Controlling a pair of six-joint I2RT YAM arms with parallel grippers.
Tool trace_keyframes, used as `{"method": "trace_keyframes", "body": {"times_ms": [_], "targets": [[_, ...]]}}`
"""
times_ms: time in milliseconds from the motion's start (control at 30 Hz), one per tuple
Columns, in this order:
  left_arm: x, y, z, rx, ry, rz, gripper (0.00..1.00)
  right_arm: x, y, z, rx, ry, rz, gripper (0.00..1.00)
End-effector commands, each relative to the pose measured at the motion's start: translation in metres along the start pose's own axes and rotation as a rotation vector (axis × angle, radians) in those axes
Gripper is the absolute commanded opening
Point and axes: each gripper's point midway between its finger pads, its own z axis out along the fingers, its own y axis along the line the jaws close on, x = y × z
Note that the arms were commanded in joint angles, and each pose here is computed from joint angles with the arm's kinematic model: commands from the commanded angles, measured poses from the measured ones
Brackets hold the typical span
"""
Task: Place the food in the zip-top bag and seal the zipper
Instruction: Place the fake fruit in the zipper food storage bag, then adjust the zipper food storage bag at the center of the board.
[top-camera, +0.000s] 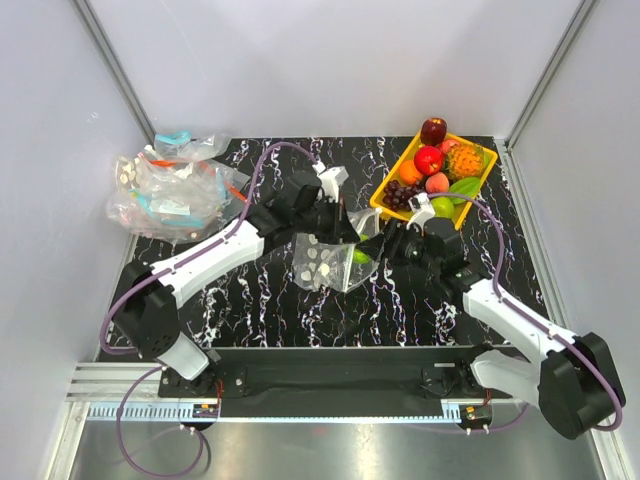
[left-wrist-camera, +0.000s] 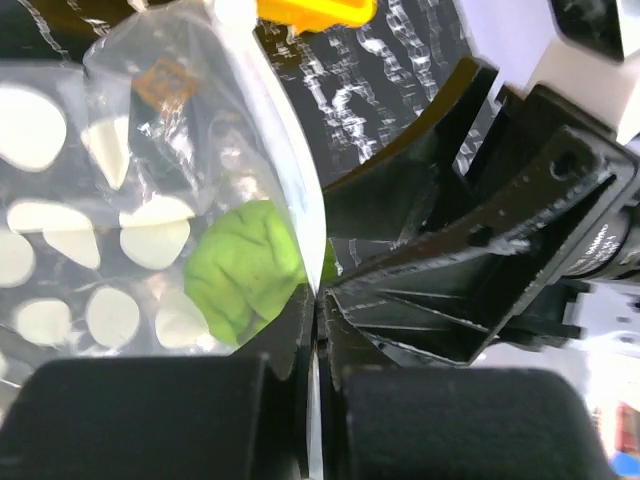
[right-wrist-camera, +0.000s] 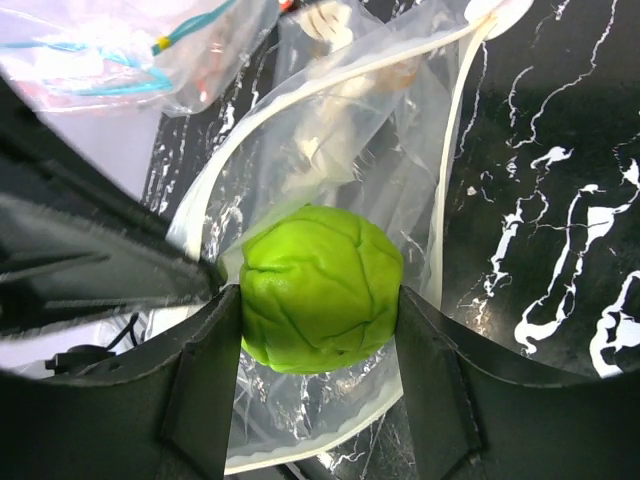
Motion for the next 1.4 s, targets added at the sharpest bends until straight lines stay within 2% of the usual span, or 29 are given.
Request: {"method": "trace_keyframes", "body": {"times_ms": [0,133,167,200,267,333,367,433,600,633,733,900,967,1067,1100,1167,1200,1233,1300,1333,1367], "targets": [[-0.021,-0.031,-0.018,0.181,-0.072,-0.021,0.0,-0.023,0.029,-0.008,-0.114,-0.118,-0.032,0.44],[-0.023,-0.036,-0.022,0.239,-0.071,-0.065,0.0,-0.014,0.019,-0.01,-0.079,-0.102,-0.058,0.61],[-0.023,-0.039,-0.023,0.257,-0.071,-0.065,0.0,-0.015,0.021,-0.011,-0.08,-0.102,-0.075,0.79],[-0.025,-0.038,-0.023,0.259,-0.074,-0.071,0.0,-0.013,0.017,-0.012,-0.053,-0.095,-0.074,0.85],[-0.027,-0.04,-0.026,0.271,-0.078,-0.075,0.0,-0.016,0.019,-0.016,-0.044,-0.101,-0.096,0.94],[-0.029,-0.038,-0.027,0.27,-0.082,-0.079,0.0,-0.021,0.02,-0.024,-0.019,-0.11,-0.103,0.94],[-0.03,-0.039,-0.029,0.27,-0.085,-0.076,0.0,-0.025,0.023,-0.029,-0.018,-0.122,-0.119,0.92],[-0.031,-0.035,-0.031,0.26,-0.089,-0.077,0.0,-0.032,0.024,-0.035,0.01,-0.131,-0.123,0.81],[-0.033,-0.025,-0.031,0.23,-0.095,-0.075,0.0,-0.034,0.021,-0.051,0.082,-0.113,-0.125,0.68],[-0.032,-0.024,-0.03,0.227,-0.093,-0.077,0.0,-0.036,0.022,-0.053,0.088,-0.116,-0.127,0.63],[-0.034,-0.025,-0.032,0.232,-0.097,-0.072,0.0,-0.033,0.012,-0.055,0.147,-0.097,-0.115,0.6],[-0.037,-0.028,-0.038,0.233,-0.109,-0.056,0.0,-0.023,-0.002,-0.044,0.194,-0.045,-0.089,0.62],[-0.037,-0.029,-0.04,0.231,-0.107,-0.053,0.0,-0.019,-0.005,-0.037,0.207,-0.017,-0.079,0.58],[-0.037,-0.028,-0.043,0.225,-0.11,-0.045,0.0,-0.019,-0.004,-0.031,0.204,0.003,-0.075,0.45],[-0.037,-0.026,-0.043,0.216,-0.111,-0.03,0.0,-0.02,-0.002,-0.03,0.198,0.0,-0.076,0.35],[-0.037,-0.018,-0.045,0.152,-0.114,-0.021,0.0,-0.028,0.006,-0.031,0.186,-0.016,-0.08,0.28],[-0.039,-0.012,-0.047,0.111,-0.123,0.019,0.0,-0.031,0.01,-0.032,0.179,-0.019,-0.085,0.2],[-0.043,0.003,-0.052,0.005,-0.134,0.018,0.0,-0.042,0.022,-0.033,0.162,-0.037,-0.1,0.15],[-0.049,0.012,-0.064,-0.084,-0.154,0.069,0.0,-0.049,0.028,-0.034,0.182,-0.02,-0.118,0.06],[-0.057,0.017,-0.075,-0.158,-0.168,0.075,0.0,-0.064,0.05,-0.037,0.151,-0.042,-0.148,0.01],[-0.06,0.019,-0.083,-0.192,-0.172,0.09,0.0,-0.063,0.051,-0.036,0.174,-0.02,-0.16,0.0]]}}
